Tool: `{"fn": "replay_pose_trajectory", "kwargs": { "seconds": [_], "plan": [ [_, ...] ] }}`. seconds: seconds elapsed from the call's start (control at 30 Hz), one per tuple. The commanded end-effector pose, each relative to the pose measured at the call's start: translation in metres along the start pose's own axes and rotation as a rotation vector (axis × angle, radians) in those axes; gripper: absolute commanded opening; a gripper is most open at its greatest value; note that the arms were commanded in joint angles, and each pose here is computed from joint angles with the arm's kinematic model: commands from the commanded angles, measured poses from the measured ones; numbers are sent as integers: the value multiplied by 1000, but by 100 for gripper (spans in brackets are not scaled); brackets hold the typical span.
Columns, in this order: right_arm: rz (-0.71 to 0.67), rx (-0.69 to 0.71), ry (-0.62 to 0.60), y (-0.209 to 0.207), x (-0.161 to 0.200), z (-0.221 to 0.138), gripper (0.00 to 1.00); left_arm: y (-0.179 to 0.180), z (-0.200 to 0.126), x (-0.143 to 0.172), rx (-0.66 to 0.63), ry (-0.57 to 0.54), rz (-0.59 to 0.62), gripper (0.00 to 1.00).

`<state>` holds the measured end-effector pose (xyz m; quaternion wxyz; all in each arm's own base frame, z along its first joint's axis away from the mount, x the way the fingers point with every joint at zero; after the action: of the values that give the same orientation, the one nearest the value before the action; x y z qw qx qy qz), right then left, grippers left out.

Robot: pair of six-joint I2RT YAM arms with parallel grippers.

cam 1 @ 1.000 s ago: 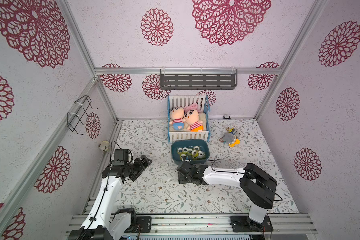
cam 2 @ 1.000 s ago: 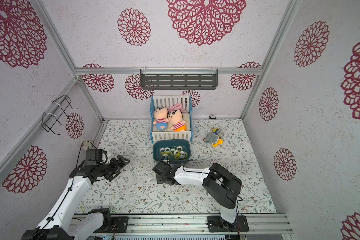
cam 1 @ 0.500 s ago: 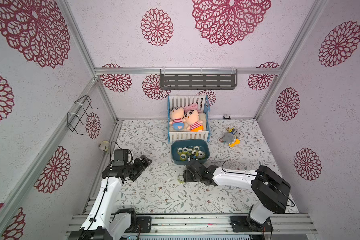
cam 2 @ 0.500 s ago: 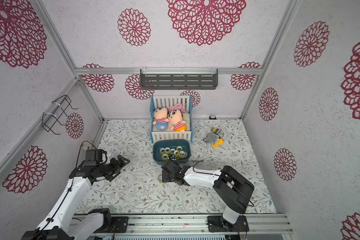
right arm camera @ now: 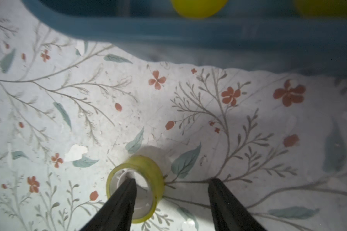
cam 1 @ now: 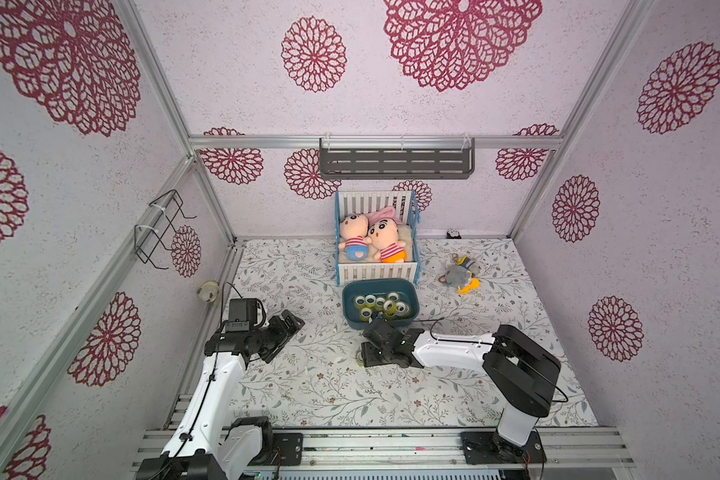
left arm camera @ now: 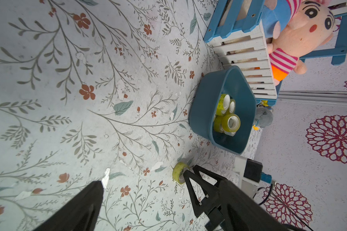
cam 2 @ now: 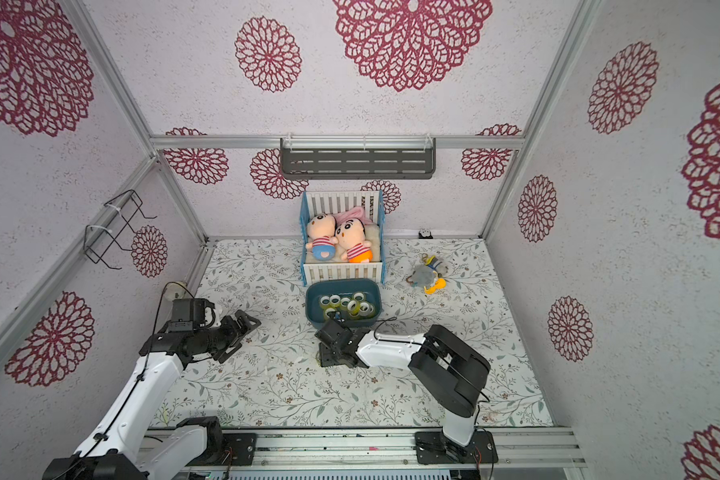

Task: Put the transparent tape into the storage box
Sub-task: Pick up the tape at the center of the board, then place the tape in the storage box.

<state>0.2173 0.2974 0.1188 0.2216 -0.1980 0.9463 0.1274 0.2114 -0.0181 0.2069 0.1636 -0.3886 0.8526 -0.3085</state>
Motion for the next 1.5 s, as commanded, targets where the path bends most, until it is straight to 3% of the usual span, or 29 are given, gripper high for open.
{"fn": "replay_pose_trajectory", "kwargs": {
  "seconds": [0.0, 0.17, 0.37, 0.53, 0.63, 0.73, 0.93, 1.13, 1.27, 1.47],
  "plan": [
    [-24, 99, 24, -3, 1, 2, 64, 0, 7, 1, 13, 18, 9, 97],
    [-2, 232, 32, -13, 4, -1, 59, -6, 13, 14, -45, 55, 65, 97],
    [-41, 381, 80, -29, 20, -2, 38, -15, 15, 29, -84, 56, 117, 97],
    [-44, 343, 77, -32, 32, -2, 18, -18, 9, 30, -61, 27, 95, 97],
    [-2, 315, 34, -36, 37, -7, 15, -18, 7, 31, -54, 20, 89, 97],
    [50, 287, -38, -41, 38, -22, 0, -14, 8, 33, -68, 36, 91, 97],
    [91, 233, -253, -46, 15, -84, 0, -33, 2, 42, -42, 56, 169, 97],
    [112, 90, -387, -64, -36, -131, 0, -65, -3, 45, 85, 30, 221, 97],
    [62, 88, -347, -60, -72, -119, 0, -80, -5, 38, 138, -27, 217, 97],
    [32, 63, -249, -41, -113, -63, 0, -89, -16, 24, 143, -182, 225, 97]
  ]
}}
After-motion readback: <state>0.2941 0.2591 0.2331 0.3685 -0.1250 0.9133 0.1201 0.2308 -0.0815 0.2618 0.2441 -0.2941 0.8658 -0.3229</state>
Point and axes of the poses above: each gripper's point midway between its finger pads, its own z axis out along the fingers, its own y axis along the line the jaws close on, x = y × z, the point moved 10 cm from there along -z, back along the fingers, and after that the axes turned 12 degrees about -z, right-handed, at the moved point
